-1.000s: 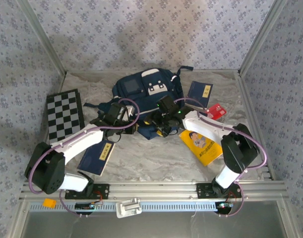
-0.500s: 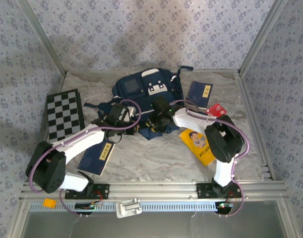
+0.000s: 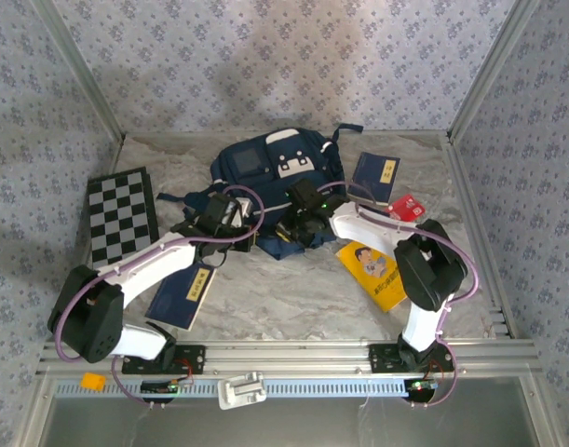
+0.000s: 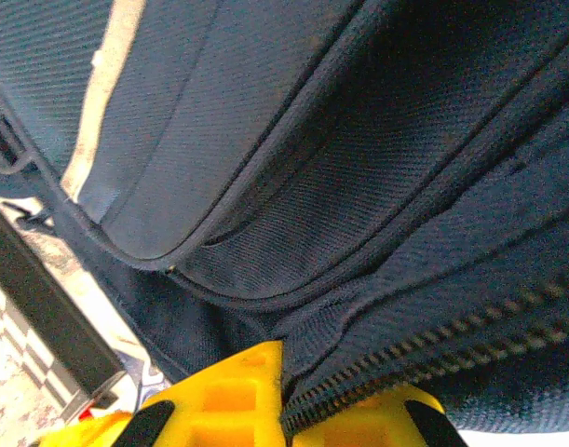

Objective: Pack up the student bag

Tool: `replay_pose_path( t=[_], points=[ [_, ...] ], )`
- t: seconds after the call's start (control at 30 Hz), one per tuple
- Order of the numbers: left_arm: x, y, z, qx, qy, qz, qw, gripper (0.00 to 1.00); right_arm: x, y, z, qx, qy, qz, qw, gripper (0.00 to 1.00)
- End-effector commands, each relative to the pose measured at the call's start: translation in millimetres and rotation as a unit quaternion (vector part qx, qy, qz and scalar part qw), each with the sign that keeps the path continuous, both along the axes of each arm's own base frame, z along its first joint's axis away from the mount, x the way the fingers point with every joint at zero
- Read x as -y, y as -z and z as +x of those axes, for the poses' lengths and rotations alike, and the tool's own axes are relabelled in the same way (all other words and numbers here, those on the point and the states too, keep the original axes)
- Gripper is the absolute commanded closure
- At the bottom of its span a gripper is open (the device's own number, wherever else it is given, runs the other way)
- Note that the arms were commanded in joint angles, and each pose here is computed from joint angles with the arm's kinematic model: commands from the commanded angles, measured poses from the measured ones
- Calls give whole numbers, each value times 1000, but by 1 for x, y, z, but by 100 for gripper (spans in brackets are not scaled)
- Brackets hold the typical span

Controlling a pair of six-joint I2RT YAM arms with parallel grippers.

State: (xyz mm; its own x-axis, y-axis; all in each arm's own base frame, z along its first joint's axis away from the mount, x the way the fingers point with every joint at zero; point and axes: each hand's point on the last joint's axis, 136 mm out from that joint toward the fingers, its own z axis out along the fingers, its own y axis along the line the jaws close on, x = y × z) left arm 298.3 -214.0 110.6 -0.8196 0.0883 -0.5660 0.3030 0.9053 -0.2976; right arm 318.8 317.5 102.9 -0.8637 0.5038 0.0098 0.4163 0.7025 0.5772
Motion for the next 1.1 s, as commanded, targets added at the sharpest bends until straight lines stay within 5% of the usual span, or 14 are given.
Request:
replay_pose_path(
  t=[0.0, 0.5, 0.97, 1.07],
  points=[
    [-22, -7, 20, 28, -33, 37, 998, 100, 1, -41, 7, 49, -20, 21, 998, 100],
    [-91, 2, 86, 21, -170, 57, 984, 100, 3, -54, -1, 64, -22, 43, 997, 100],
    [-69, 2, 120, 9, -132, -18, 991, 100, -34, -40, 14, 83, -33, 66, 994, 100],
    [-70, -1, 117, -3, -128, -12, 992, 87, -50, -39, 17, 87, -42, 70, 993, 100]
  ],
)
